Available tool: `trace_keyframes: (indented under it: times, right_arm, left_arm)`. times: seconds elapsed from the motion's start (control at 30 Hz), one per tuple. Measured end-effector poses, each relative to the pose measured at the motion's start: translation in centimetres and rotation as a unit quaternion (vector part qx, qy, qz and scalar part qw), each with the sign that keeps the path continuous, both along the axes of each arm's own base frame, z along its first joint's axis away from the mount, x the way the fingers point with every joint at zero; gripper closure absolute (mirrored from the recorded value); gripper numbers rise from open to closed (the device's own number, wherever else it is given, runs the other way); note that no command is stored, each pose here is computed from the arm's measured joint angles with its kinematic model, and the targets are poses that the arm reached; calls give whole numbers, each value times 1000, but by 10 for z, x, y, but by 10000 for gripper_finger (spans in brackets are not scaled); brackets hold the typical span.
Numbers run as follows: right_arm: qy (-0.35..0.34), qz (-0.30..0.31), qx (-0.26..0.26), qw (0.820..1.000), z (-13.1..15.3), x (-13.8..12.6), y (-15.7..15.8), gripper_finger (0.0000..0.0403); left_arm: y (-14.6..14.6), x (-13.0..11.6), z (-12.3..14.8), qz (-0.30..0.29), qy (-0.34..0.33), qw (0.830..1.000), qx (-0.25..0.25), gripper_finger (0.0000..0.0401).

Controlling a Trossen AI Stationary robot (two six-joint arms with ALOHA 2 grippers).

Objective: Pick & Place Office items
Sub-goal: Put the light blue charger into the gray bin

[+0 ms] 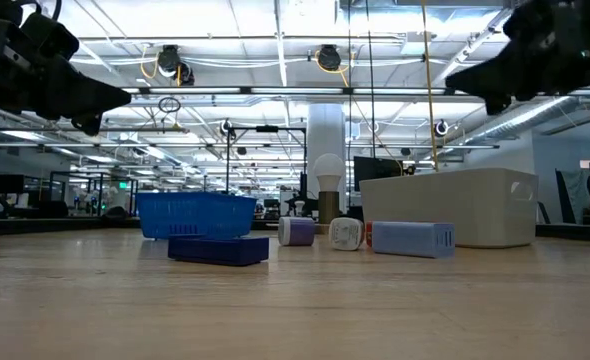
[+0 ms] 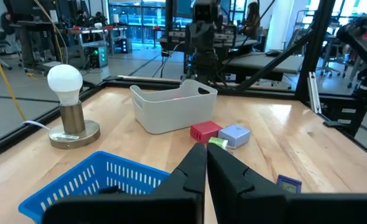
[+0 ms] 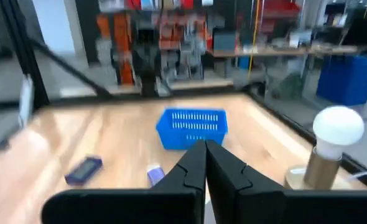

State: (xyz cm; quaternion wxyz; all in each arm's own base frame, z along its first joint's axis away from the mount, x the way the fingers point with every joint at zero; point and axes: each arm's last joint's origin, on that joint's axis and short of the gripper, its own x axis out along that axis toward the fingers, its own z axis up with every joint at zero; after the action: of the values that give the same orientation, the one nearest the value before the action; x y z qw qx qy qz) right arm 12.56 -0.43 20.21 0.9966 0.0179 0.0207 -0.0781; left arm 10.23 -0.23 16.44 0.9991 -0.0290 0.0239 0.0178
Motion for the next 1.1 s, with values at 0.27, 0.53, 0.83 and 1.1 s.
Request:
trace_keyframes:
  times: [0.27, 0.53, 0.83, 1.1]
  right_arm:
    - [144, 21, -39, 989, 18, 37, 6, 389]
    - [218, 50, -69, 972, 38, 80, 25, 345]
    - [319, 14, -144, 937, 42, 120, 51, 220]
    - [387, 149, -153, 897, 30, 148, 69, 98]
  left_arm:
    - [0, 0, 0, 0, 0, 1000, 0, 380]
    - [0, 0, 0, 0, 0, 1000, 0, 380]
    - [0, 0, 0, -1, 0, 1000, 1, 380]
    - [0, 0, 0, -1, 1, 1000, 2, 380]
